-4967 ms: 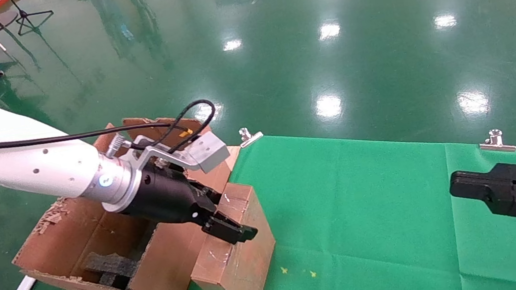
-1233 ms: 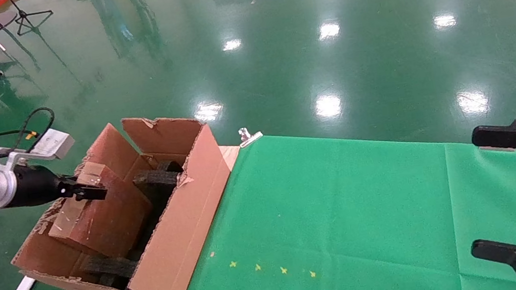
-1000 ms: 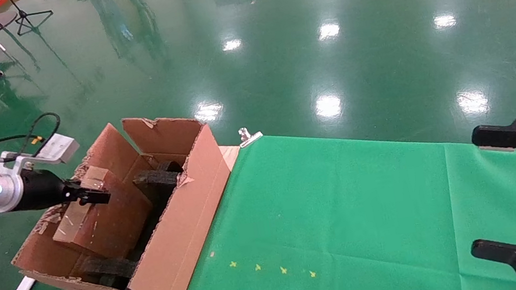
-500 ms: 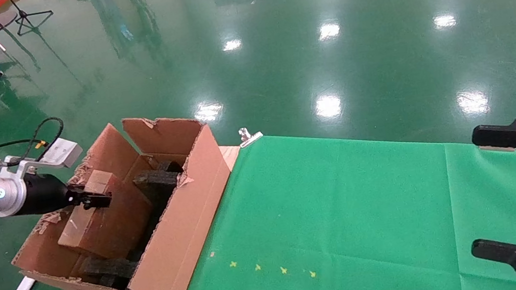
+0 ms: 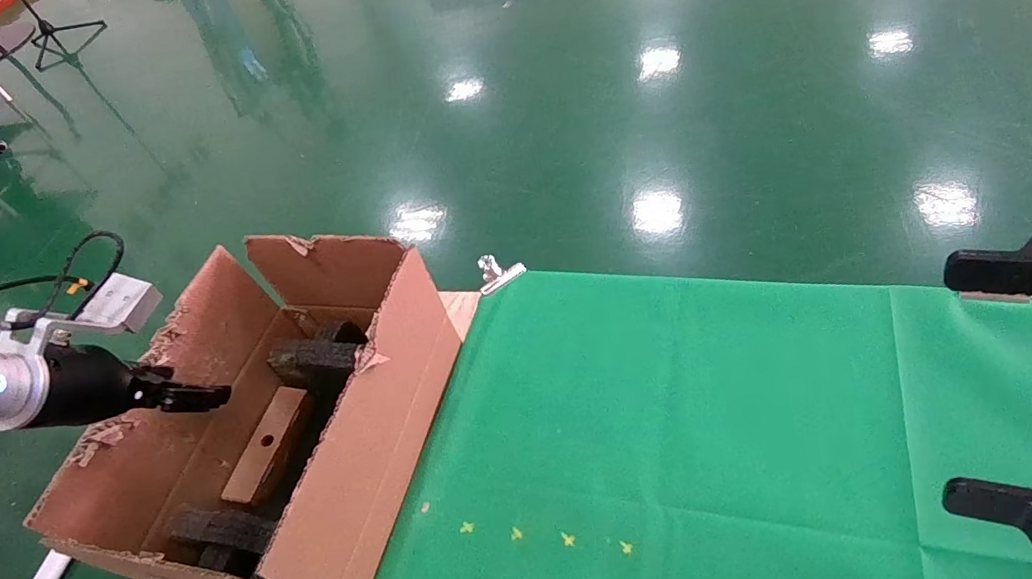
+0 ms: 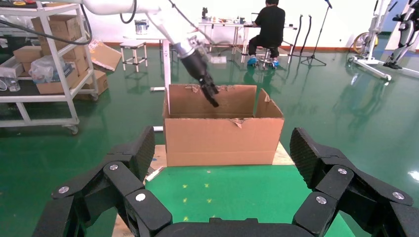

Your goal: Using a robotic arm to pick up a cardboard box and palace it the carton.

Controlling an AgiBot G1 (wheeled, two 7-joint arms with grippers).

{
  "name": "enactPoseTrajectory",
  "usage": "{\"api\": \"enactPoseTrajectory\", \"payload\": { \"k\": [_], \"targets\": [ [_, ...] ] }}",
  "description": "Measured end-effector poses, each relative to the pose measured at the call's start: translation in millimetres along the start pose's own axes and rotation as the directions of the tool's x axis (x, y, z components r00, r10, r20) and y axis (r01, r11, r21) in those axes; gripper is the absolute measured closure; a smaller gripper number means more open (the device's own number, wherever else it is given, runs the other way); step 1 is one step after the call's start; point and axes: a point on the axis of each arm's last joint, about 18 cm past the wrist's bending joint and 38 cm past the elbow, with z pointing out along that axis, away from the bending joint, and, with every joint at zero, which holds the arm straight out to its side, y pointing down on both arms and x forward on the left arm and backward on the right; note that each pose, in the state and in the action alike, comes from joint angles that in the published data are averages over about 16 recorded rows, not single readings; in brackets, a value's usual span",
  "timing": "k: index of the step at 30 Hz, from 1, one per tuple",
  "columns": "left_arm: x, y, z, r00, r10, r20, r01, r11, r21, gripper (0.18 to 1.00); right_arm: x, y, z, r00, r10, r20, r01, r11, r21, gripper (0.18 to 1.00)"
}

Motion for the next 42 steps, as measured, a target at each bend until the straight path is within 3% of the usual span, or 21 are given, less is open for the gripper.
{"api": "enactPoseTrajectory", "payload": {
  "k": [12, 19, 32, 42],
  "targets": [
    [6, -47, -44, 0.991, 0.072, -0.111, -0.05, 0.98, 0.194, 0.301, 0, 0, 0, 1.0, 0.0, 0.0, 0.0, 1.0, 0.0, 0.178],
    [9, -58, -56, 0.985, 0.114, -0.133, -0.08, 0.968, 0.237, 0.223, 0, 0, 0, 1.0, 0.0, -0.001, 0.0, 1.0, 0.0, 0.178],
    [22, -65, -53, 0.976, 0.144, -0.165, -0.094, 0.955, 0.282, 0.184, 0, 0, 0, 1.0, 0.0, -0.001, 0.0, 1.0, 0.0, 0.178],
    [62, -82, -52, 0.937, 0.244, -0.251, -0.128, 0.905, 0.405, 0.183, 0, 0, 0, 1.0, 0.0, -0.001, 0.0, 1.0, 0.0, 0.178]
  ]
}}
